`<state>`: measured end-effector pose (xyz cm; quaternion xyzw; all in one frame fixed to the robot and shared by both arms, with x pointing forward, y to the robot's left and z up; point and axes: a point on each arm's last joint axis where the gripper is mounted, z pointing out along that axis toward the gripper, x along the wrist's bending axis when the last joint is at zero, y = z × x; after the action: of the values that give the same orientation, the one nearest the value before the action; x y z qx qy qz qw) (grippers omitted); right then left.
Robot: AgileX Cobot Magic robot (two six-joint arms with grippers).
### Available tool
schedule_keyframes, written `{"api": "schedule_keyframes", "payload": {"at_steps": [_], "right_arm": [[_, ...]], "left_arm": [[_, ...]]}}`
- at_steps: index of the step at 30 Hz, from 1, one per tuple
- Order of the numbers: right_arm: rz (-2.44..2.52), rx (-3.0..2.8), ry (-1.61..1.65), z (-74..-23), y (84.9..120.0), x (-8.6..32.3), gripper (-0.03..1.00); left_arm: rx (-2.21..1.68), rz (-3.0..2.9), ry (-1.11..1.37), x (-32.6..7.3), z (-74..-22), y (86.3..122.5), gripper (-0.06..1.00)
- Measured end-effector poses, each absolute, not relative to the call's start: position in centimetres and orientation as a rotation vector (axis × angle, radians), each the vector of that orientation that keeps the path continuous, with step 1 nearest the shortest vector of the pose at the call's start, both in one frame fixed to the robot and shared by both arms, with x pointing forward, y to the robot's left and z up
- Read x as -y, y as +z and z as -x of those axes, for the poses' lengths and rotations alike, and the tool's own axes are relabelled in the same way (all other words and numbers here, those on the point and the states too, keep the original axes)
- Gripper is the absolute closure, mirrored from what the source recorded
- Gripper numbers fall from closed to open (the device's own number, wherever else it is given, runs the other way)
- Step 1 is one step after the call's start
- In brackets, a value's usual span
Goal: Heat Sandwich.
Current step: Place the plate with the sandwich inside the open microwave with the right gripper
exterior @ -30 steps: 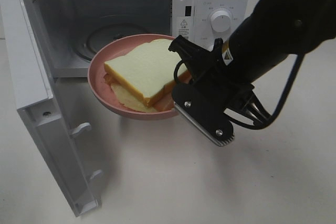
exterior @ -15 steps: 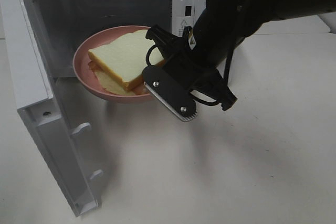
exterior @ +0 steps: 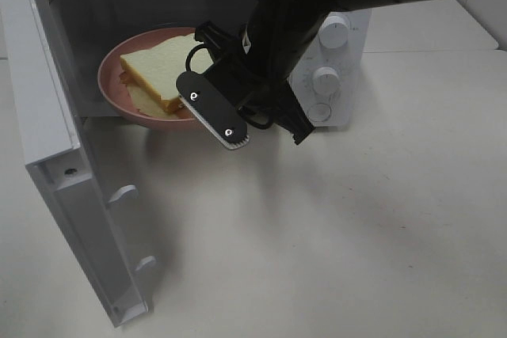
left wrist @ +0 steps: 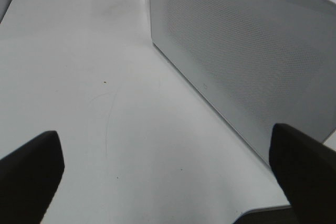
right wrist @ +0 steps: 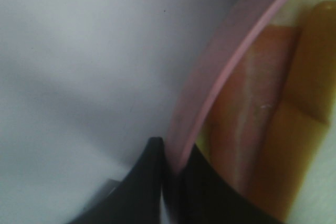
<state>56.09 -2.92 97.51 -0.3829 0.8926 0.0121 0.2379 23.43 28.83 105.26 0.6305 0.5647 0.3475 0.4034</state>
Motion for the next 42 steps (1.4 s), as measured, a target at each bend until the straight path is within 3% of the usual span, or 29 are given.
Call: {"api": "schedule_keyframes", "payload": {"at_steps": [42], "right_arm": [[0.706, -2.506, 0.057, -64.9, 94.4, -3.8, 0.9]], "left_arm": [[-1.427, -1.593, 0.879, -28.8, -23.4, 105.3, -0.05]]}}
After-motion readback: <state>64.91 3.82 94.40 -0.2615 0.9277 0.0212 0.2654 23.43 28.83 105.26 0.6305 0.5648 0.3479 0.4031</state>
